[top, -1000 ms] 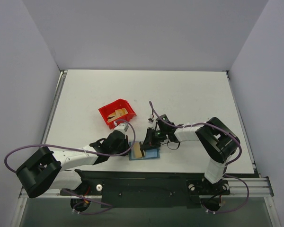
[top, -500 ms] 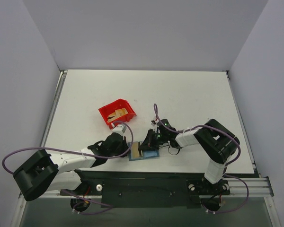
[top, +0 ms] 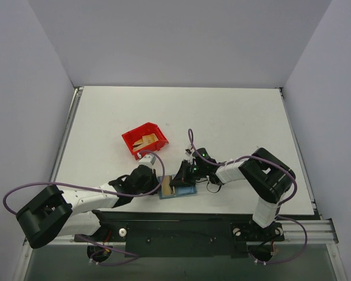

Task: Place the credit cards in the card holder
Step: Insert the credit card into the card holder.

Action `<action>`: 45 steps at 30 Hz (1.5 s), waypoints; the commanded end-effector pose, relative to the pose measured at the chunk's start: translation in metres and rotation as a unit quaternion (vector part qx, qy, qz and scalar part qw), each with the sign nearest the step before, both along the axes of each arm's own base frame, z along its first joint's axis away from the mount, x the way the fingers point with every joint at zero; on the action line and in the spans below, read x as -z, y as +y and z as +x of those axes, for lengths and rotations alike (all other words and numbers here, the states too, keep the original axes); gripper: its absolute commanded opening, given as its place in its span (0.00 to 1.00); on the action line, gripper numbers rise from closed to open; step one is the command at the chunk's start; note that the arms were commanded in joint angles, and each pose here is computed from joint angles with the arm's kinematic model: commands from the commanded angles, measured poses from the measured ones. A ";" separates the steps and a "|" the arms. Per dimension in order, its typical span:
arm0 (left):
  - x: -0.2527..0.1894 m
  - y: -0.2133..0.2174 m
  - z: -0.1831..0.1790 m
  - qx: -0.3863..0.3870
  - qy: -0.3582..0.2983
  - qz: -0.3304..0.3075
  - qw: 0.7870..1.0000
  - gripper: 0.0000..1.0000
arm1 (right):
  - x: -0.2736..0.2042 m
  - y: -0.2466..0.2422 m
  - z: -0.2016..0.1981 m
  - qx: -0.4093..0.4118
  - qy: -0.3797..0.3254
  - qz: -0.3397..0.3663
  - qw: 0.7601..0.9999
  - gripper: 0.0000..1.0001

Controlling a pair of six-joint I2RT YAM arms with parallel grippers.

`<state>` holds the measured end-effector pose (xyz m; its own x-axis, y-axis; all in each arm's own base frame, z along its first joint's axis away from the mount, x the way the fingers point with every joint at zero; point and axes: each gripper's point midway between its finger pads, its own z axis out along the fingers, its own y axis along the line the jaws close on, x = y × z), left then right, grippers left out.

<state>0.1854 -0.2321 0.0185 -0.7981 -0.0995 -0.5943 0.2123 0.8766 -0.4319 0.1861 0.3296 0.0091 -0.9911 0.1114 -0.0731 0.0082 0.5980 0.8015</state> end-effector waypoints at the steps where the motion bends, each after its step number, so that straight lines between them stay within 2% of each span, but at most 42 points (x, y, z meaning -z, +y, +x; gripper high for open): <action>1: 0.018 -0.002 -0.019 0.024 0.039 0.012 0.999 0.00 | 0.026 -0.001 -0.017 -0.028 -0.015 -0.035 0.999 0.00; 14: 0.021 0.000 -0.010 0.021 0.033 0.027 0.999 0.00 | 0.015 0.010 -0.026 -0.085 -0.032 0.009 0.996 0.00; 23: -0.002 0.026 -0.003 -0.019 0.009 0.062 0.998 0.00 | 0.035 0.004 -0.024 -0.069 -0.020 -0.021 0.997 0.00; 28: -0.031 0.026 0.008 -0.033 -0.029 0.039 0.998 0.00 | 0.042 0.000 -0.024 -0.061 -0.015 -0.034 0.997 0.00; 35: -0.045 0.016 0.015 -0.029 -0.038 0.024 0.999 0.00 | 0.050 -0.005 -0.022 -0.050 -0.011 -0.052 0.997 0.00; 40: -0.043 0.001 0.017 -0.009 -0.045 -0.002 0.999 0.00 | 0.053 -0.007 -0.024 -0.050 -0.008 -0.056 0.997 0.00; 41: -0.033 0.002 0.013 -0.004 -0.032 0.009 0.999 0.00 | 0.053 -0.007 -0.024 -0.050 -0.007 -0.057 0.997 0.00; 42: -0.039 -0.007 0.017 0.003 -0.043 -0.011 0.999 0.00 | 0.054 -0.007 -0.024 -0.050 -0.007 -0.057 0.997 0.00; 45: -0.022 -0.009 0.015 0.010 -0.021 0.004 1.000 0.00 | 0.053 -0.007 -0.024 -0.051 -0.008 -0.058 0.997 0.00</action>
